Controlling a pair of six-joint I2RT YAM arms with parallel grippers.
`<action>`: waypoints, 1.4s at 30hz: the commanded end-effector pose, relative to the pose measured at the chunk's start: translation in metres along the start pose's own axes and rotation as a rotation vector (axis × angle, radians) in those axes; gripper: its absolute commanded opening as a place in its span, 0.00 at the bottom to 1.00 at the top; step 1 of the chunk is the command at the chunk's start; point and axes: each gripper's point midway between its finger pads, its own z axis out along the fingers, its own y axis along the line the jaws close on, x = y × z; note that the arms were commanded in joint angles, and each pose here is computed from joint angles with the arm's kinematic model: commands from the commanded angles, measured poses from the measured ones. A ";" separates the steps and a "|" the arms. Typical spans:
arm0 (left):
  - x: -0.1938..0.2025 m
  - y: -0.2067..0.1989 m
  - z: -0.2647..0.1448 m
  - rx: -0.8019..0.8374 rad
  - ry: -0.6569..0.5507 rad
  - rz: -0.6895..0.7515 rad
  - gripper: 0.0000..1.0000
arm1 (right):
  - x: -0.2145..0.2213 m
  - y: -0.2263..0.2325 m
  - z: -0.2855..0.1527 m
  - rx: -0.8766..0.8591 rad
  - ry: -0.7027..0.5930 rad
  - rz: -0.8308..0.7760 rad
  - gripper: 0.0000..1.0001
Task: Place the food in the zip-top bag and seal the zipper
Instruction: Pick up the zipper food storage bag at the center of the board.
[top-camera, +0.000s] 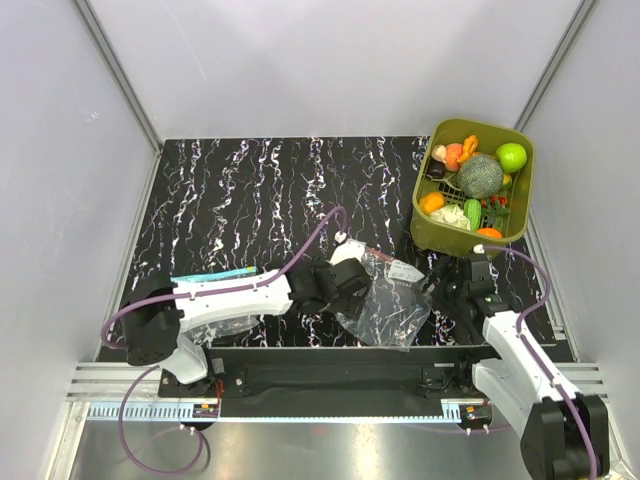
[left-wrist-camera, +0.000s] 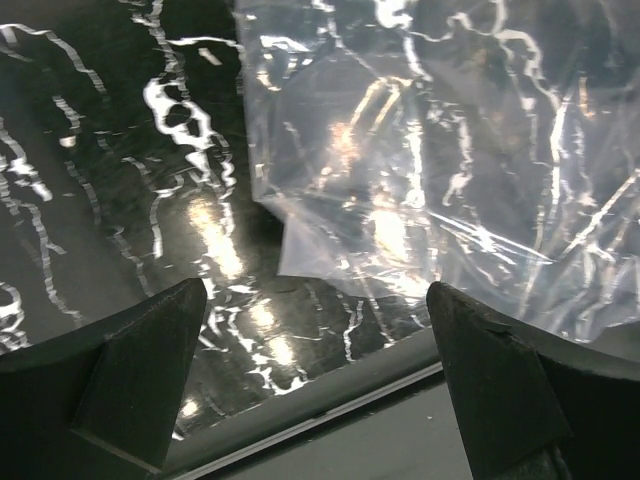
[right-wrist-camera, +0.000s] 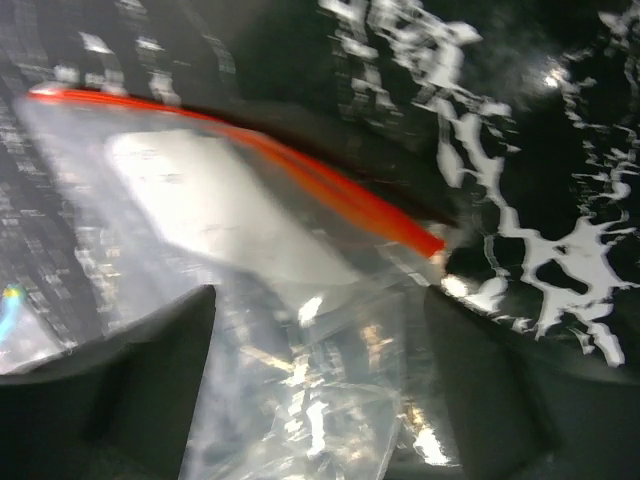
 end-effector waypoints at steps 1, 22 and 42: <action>-0.017 0.014 -0.021 -0.035 -0.084 -0.022 0.99 | -0.011 0.002 0.012 0.000 -0.050 0.039 0.74; -0.085 0.100 -0.088 0.101 -0.222 -0.246 0.99 | 0.024 0.168 -0.056 -0.569 -0.185 -0.733 0.00; -0.075 0.069 -0.116 0.489 -0.098 -0.135 0.99 | 0.099 0.221 -0.131 -1.131 -0.252 -1.473 0.00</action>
